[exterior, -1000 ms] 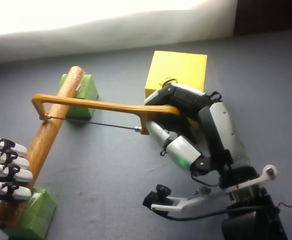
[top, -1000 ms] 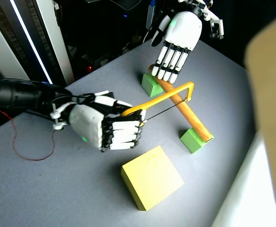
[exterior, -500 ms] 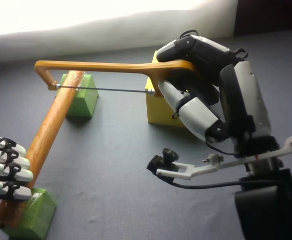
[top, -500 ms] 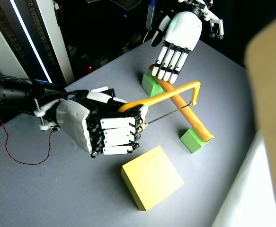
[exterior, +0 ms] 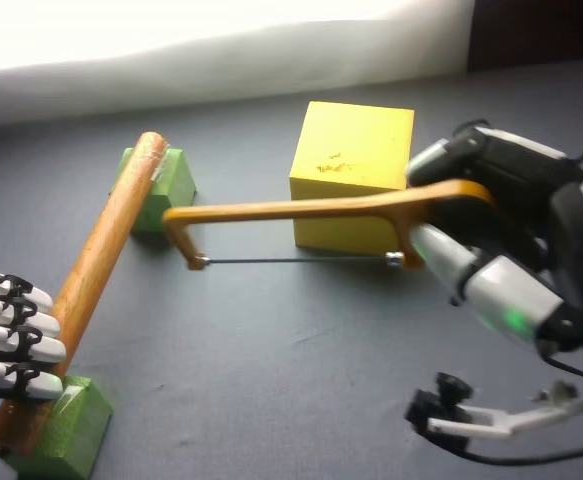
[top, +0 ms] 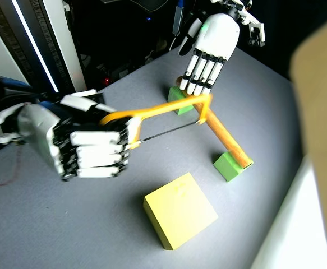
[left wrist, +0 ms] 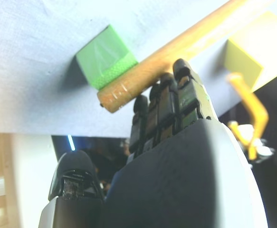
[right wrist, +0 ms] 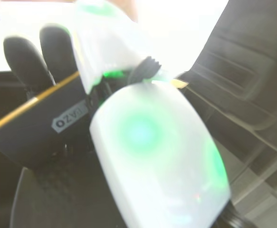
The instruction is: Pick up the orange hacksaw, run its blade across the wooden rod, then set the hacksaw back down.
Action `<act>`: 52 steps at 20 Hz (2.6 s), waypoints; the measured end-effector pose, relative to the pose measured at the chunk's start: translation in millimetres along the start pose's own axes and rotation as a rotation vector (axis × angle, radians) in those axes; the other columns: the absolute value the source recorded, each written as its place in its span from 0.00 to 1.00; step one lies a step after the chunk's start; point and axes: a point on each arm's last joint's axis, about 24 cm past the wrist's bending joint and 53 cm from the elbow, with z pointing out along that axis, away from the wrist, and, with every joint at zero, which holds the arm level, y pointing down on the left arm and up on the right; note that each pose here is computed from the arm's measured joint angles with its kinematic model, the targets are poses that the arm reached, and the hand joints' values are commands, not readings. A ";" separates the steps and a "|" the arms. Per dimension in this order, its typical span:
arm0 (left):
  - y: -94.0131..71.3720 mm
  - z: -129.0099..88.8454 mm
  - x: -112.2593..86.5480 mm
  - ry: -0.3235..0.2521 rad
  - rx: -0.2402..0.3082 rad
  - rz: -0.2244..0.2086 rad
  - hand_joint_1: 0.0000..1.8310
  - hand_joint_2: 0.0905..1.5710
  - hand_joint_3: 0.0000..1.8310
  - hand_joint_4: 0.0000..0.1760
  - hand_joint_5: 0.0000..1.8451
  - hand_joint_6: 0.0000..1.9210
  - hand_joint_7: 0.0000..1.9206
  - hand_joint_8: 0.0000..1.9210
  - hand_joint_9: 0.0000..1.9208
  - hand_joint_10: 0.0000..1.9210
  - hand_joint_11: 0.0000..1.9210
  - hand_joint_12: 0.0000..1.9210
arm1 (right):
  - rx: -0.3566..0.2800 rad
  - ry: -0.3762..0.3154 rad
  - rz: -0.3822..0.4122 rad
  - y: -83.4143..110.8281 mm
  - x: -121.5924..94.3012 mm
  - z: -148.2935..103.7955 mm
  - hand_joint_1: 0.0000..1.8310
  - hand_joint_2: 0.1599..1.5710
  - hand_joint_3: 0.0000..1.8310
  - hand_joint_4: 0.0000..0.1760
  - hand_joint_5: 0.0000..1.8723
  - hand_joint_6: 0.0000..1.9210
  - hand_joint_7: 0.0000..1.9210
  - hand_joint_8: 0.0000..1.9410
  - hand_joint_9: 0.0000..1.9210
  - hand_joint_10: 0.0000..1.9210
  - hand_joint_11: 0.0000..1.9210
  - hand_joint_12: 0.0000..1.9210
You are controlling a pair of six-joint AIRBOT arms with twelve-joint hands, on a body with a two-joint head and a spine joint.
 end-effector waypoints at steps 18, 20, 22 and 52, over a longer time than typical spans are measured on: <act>0.4 0.0 -0.9 -0.004 -0.002 -0.003 0.02 0.81 0.00 0.00 0.07 0.00 0.05 0.00 0.03 0.00 0.00 0.07 | 0.253 -0.135 0.166 -106.8 -35.3 -65.5 0.75 0.70 0.00 0.00 0.41 0.57 0.51 0.52 0.48 0.70 0.39 0.78; 0.6 0.0 -0.8 -0.004 -0.003 -0.003 0.02 0.81 0.00 0.00 0.06 0.00 0.04 0.00 0.03 0.00 0.00 0.07 | 0.279 -0.143 0.177 -114.7 -37.1 -74.9 0.75 0.70 0.00 0.00 0.41 0.56 0.51 0.51 0.49 0.69 0.39 0.77; 0.7 0.0 -0.8 -0.003 -0.003 -0.002 0.03 0.80 0.00 0.00 0.08 0.00 0.06 0.00 0.04 0.00 0.00 0.12 | 0.290 -0.146 0.172 -117.3 -39.5 -78.2 0.75 0.70 0.00 0.00 0.41 0.57 0.51 0.52 0.48 0.69 0.38 0.77; -3.0 6.5 -54.1 -0.232 0.041 -0.187 0.00 0.80 0.00 0.00 0.07 0.00 0.05 0.00 0.05 0.00 0.00 0.09 | -0.005 0.149 -0.136 21.4 -13.9 -2.4 0.34 0.60 0.00 0.00 0.11 0.01 0.09 0.00 0.08 0.01 0.00 0.47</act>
